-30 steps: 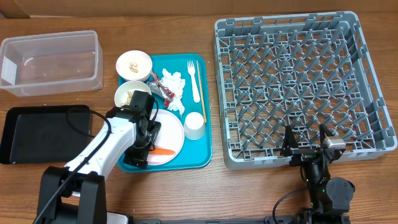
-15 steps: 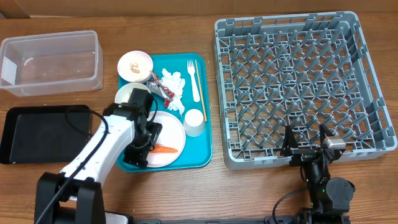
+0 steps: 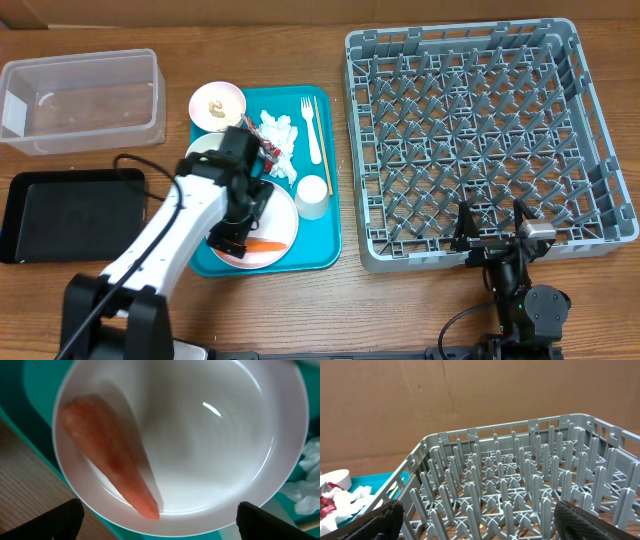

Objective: Sort waste into correct bins and load items into the dishwasher rack
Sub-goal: 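Lower the left gripper and close it on the orange carrot, then carry the carrot left and drop it onto the black tray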

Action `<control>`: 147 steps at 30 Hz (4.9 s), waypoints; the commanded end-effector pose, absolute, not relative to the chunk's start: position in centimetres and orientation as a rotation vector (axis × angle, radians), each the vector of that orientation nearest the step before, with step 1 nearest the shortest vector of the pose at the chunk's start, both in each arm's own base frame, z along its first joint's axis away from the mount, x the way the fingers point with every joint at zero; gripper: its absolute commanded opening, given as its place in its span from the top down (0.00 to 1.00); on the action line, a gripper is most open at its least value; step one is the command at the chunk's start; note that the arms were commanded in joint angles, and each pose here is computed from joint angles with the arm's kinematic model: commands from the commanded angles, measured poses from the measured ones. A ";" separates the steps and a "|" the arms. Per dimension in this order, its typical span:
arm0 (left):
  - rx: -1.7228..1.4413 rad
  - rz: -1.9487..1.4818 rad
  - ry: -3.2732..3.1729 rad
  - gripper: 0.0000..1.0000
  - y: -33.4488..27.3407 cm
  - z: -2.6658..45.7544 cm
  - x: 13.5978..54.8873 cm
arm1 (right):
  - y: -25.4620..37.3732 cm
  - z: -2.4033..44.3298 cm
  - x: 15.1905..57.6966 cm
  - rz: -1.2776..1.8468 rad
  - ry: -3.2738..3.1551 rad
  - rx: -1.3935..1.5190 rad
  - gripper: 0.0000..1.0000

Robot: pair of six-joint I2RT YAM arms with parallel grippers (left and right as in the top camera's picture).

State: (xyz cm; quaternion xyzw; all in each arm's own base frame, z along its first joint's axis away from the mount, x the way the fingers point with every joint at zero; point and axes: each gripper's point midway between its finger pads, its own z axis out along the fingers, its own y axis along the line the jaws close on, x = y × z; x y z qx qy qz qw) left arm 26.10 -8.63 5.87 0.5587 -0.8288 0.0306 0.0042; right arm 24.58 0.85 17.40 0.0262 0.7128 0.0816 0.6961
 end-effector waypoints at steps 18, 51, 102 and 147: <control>1.740 -0.105 -2.553 0.00 -9.6 2.3 25.1 | 0.7 17.2 24.6 0.172 1.586 0.063 0.00; 1.752 -0.227 -2.605 0.28 -7.2 -0.7 23.4 | 0.7 17.2 24.6 0.172 1.586 0.063 0.00; 1.938 -0.503 -2.676 0.96 2.0 11.6 27.1 | 0.7 17.2 24.6 0.172 1.586 0.063 0.00; 2.348 -0.011 -2.615 0.10 21.4 14.1 31.8 | 0.7 17.2 24.6 0.172 1.586 0.063 0.00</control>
